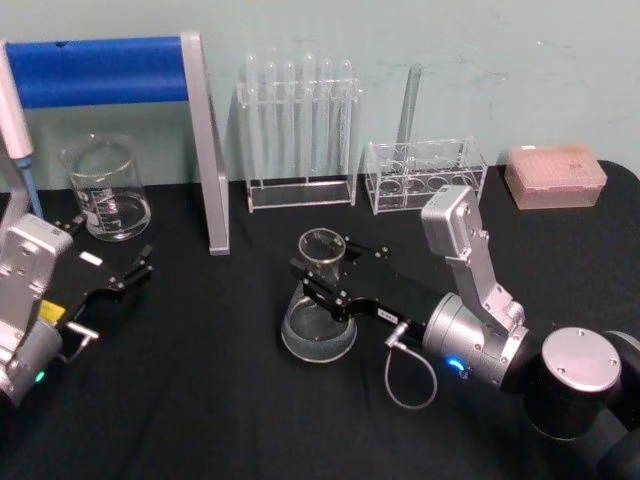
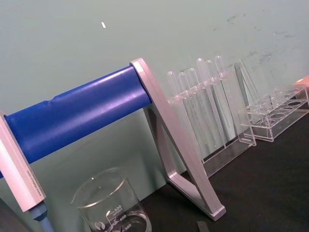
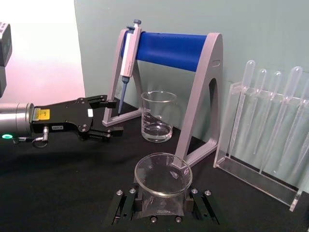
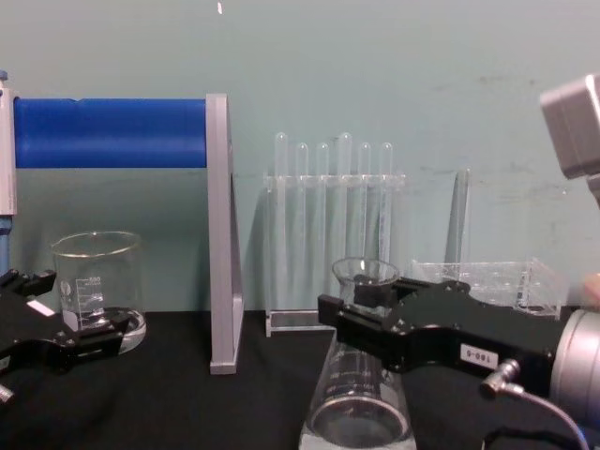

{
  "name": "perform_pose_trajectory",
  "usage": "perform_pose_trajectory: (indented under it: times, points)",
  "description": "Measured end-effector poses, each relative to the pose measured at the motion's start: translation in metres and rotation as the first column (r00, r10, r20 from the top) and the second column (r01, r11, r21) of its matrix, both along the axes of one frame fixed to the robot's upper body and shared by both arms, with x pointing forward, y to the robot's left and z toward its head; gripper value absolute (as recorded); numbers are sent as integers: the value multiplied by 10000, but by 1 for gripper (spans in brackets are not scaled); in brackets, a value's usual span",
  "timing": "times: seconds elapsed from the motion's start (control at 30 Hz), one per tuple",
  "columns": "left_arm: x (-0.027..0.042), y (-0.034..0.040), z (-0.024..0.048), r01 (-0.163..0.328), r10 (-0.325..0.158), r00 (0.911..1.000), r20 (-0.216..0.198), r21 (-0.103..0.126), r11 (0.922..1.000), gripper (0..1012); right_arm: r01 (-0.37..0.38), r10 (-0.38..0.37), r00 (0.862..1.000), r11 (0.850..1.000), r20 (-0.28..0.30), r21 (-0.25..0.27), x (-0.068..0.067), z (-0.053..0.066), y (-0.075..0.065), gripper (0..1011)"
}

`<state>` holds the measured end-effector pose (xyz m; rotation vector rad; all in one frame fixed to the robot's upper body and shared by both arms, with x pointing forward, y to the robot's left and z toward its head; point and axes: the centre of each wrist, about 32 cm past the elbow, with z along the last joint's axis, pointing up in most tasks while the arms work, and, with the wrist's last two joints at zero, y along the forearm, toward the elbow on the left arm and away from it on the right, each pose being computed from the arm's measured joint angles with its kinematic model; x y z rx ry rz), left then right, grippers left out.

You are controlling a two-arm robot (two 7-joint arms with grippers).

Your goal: Grasp the erlenmeyer flask with one hand, shake it three times, then place it back.

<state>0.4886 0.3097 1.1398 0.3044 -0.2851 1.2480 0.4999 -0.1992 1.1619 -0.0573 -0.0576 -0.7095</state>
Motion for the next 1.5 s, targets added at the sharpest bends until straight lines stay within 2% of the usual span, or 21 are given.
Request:
perform_pose_trajectory:
  times: [0.6,1.5]
  points:
    - [0,0,0,0,0,10000,-2,0,10000,1001,-92,91,9999,9999,-74,-140,7,-114,26,449]
    - [0,0,0,0,0,10000,-1,0,10000,1000,-92,85,9996,9996,-272,-271,0,-141,38,449]
